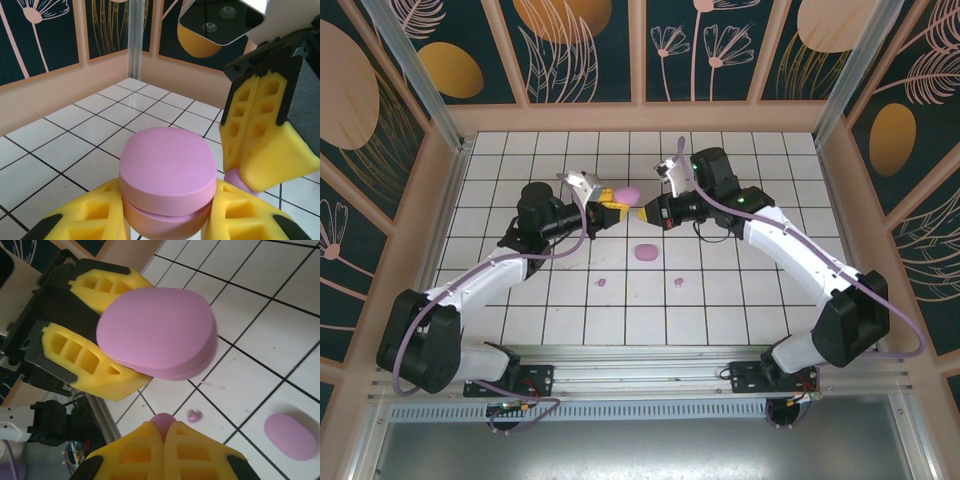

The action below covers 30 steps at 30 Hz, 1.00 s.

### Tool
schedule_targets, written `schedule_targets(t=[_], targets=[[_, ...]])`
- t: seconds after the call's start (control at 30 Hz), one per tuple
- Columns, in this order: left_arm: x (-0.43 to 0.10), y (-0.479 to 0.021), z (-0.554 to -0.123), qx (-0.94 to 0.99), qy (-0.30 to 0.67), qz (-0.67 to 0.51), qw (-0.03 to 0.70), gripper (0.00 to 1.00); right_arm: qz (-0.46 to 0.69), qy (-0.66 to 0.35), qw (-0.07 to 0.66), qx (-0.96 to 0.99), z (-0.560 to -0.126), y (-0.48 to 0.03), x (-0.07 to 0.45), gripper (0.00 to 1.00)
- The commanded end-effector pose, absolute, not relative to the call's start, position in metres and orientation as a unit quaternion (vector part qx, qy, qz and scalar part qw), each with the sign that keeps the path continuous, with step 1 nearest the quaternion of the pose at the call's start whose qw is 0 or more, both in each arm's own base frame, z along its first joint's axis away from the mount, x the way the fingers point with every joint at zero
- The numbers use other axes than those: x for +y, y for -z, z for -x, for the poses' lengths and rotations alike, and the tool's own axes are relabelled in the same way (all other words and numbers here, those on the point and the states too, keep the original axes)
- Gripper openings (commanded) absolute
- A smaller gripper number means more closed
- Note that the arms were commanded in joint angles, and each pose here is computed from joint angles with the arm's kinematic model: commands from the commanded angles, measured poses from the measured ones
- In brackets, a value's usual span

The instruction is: Insert the wireless bluetooth earbuds into the charging case

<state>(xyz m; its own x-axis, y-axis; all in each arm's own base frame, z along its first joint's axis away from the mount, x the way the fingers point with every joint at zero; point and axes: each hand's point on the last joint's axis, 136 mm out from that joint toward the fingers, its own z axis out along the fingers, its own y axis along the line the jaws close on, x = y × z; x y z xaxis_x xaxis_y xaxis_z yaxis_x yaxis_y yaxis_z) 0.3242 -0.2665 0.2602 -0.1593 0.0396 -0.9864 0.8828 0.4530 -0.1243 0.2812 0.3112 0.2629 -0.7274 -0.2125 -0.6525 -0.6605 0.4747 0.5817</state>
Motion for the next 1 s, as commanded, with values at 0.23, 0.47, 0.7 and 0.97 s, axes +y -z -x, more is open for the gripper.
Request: schedule_targets(t=[0.23,0.47,0.7,0.97], targets=[[-0.268,-0.263,-0.315,0.646,0.402,-0.358,0.541,0.00,0.270,-0.467,0.294,0.789,-0.293,-0.308,0.325,0.01],[-0.268,-0.264,-0.313,0.643,0.407,-0.359,0.540,0.00,0.271,-0.463,0.287,0.794,-0.299,-0.303,0.329,0.01],[-0.266,-0.262,-0.314,0.646,0.401,-0.356,0.543,0.00,0.268,-0.465,0.283,0.795,-0.290,-0.305,0.324,0.00],[-0.265,-0.265,-0.315,0.647,0.398,-0.353,0.547,0.00,0.259,-0.469,0.276,0.798,-0.276,-0.301,0.315,0.00]])
